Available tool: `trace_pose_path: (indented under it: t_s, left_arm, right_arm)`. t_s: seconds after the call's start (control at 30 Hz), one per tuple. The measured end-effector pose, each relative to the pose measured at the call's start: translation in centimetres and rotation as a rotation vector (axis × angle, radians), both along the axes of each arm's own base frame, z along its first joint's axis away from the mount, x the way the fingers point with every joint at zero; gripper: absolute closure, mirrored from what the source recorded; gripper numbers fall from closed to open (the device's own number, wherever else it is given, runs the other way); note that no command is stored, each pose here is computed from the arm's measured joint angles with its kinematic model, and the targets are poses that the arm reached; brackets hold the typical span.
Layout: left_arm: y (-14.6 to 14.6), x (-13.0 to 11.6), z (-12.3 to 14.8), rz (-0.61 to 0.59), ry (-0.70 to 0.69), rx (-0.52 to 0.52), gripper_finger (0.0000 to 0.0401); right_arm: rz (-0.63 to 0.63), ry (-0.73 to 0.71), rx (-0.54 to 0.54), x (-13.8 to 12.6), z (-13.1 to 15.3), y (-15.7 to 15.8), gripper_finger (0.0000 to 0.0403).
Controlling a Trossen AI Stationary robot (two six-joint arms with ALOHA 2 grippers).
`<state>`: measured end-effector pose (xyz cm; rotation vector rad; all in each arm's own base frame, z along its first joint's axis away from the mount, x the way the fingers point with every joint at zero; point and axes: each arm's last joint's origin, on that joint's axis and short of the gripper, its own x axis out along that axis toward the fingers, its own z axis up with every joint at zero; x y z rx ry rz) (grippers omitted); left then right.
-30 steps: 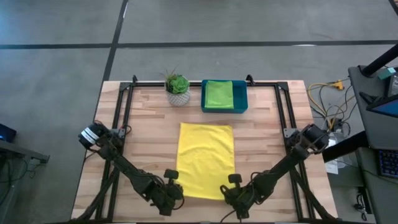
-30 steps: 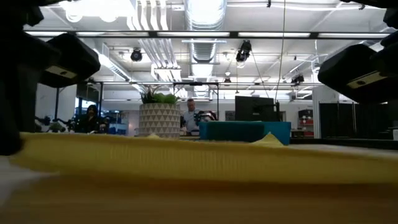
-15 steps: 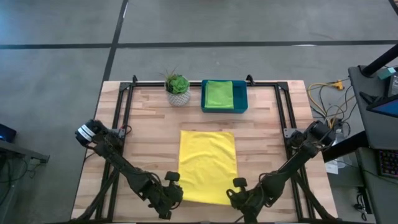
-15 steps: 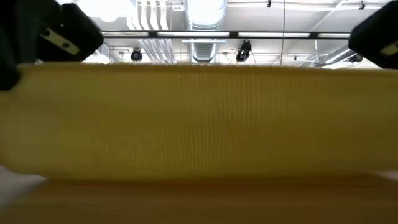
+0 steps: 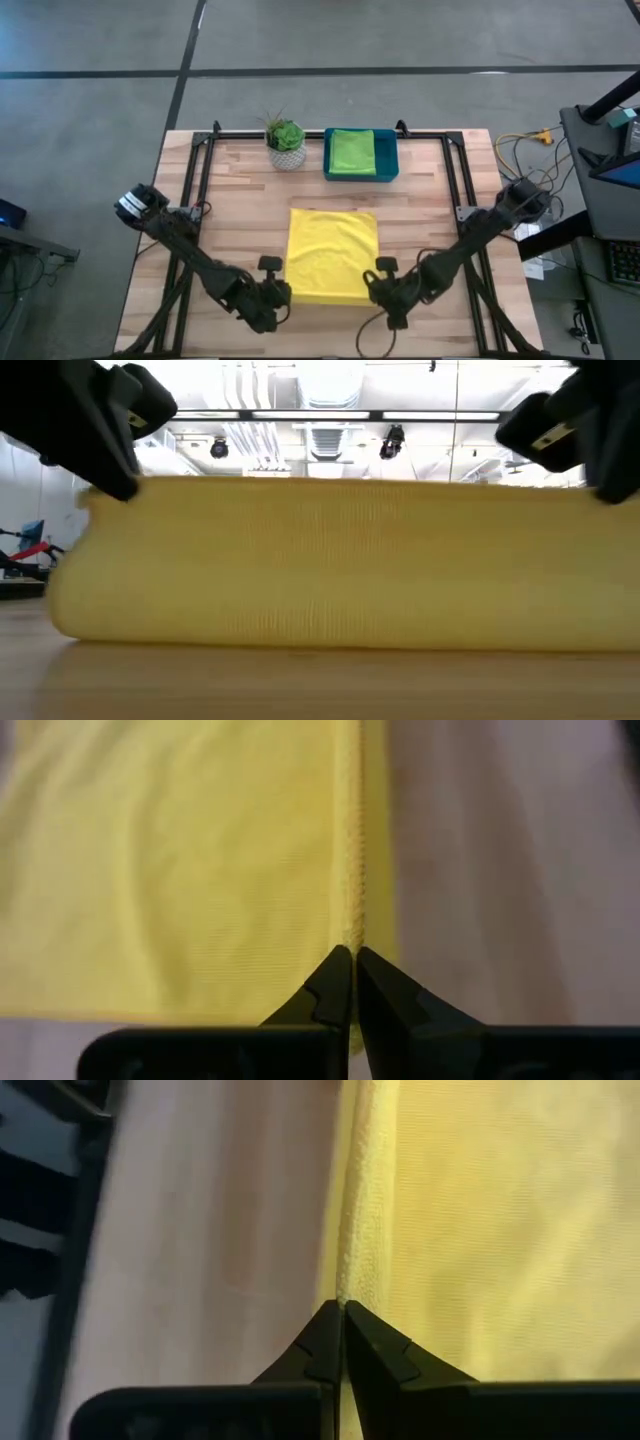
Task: Fold microfiber towels
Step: Fold the yellow microfiber towel on top of the green microfiber towel into the dark blue bin
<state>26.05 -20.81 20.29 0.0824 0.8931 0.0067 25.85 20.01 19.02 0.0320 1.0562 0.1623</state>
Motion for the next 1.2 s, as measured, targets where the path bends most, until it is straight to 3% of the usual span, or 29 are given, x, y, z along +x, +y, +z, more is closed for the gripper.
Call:
trace_pose_path:
  t_s: [0.4, 0.8, 1.2]
  left_arm:
    - [3.6, 1.4, 0.0, 0.097, 0.021, 0.164, 0.0401]
    - [8.9, 3.5, -0.9, 0.210, 0.080, 0.216, 0.0401]
    - [13.4, 4.2, -2.2, 0.214, 0.152, 0.227, 0.0401]
  right_arm:
    - [-0.080, -0.007, -0.035, 0.0, 0.4, -6.5, 0.0394]
    - [-0.121, 0.027, -0.076, 1.3, -0.5, -11.2, 0.0394]
    - [-0.175, 0.075, -0.093, 1.3, -2.0, -15.0, 0.0394]
